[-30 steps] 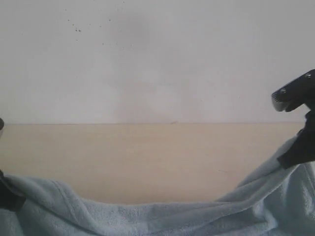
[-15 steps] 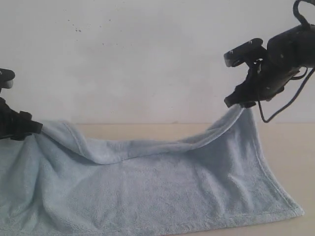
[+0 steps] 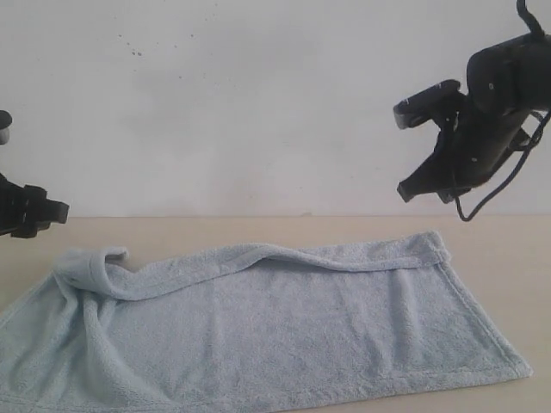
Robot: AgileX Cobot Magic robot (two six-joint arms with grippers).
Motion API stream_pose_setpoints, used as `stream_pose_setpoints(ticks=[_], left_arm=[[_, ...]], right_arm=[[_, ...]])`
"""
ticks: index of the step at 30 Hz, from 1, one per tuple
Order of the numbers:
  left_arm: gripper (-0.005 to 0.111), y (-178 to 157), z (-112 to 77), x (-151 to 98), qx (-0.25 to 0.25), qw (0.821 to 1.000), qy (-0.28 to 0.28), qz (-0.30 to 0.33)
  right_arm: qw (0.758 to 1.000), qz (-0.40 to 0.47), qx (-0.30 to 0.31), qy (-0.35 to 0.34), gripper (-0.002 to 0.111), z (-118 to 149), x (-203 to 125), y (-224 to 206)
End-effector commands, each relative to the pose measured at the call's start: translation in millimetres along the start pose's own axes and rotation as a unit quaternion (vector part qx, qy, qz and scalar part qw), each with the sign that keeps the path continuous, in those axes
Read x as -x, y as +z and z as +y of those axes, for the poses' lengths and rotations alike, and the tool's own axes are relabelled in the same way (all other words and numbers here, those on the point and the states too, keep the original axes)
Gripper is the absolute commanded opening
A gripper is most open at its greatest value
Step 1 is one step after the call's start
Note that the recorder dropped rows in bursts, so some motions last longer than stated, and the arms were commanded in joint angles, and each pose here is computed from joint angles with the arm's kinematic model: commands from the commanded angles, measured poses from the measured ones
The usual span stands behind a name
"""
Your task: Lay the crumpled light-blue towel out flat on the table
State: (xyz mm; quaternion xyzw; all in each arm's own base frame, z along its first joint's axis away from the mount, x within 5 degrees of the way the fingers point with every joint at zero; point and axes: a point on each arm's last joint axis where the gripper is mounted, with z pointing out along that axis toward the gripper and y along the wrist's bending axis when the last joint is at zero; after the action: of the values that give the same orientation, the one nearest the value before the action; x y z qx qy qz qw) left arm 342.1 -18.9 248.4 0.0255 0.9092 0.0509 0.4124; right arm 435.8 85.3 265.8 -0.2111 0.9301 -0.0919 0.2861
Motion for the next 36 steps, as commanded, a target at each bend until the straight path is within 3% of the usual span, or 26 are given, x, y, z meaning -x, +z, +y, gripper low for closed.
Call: stream_pose_setpoints(ticks=[1,12,22,36], left_arm=[[0.060,-3,0.8,-16,0.002,1.000,-0.007,0.024],[0.060,-2,-1.5,-39,-0.007,0.999,-0.016,0.047],[0.060,-17,0.0,-35,-0.010,0.999,-0.027,0.026],[0.060,-26,2.3,-33,-0.004,0.999,-0.029,0.022]], right_arm=[[0.997,0.069,0.015,-0.018,0.000,9,-26,14],[0.989,0.135,0.046,-0.031,0.000,32,-78,46],[0.986,0.148,0.067,-0.027,0.000,49,-116,64],[0.985,0.155,0.076,-0.024,0.000,58,-139,72]])
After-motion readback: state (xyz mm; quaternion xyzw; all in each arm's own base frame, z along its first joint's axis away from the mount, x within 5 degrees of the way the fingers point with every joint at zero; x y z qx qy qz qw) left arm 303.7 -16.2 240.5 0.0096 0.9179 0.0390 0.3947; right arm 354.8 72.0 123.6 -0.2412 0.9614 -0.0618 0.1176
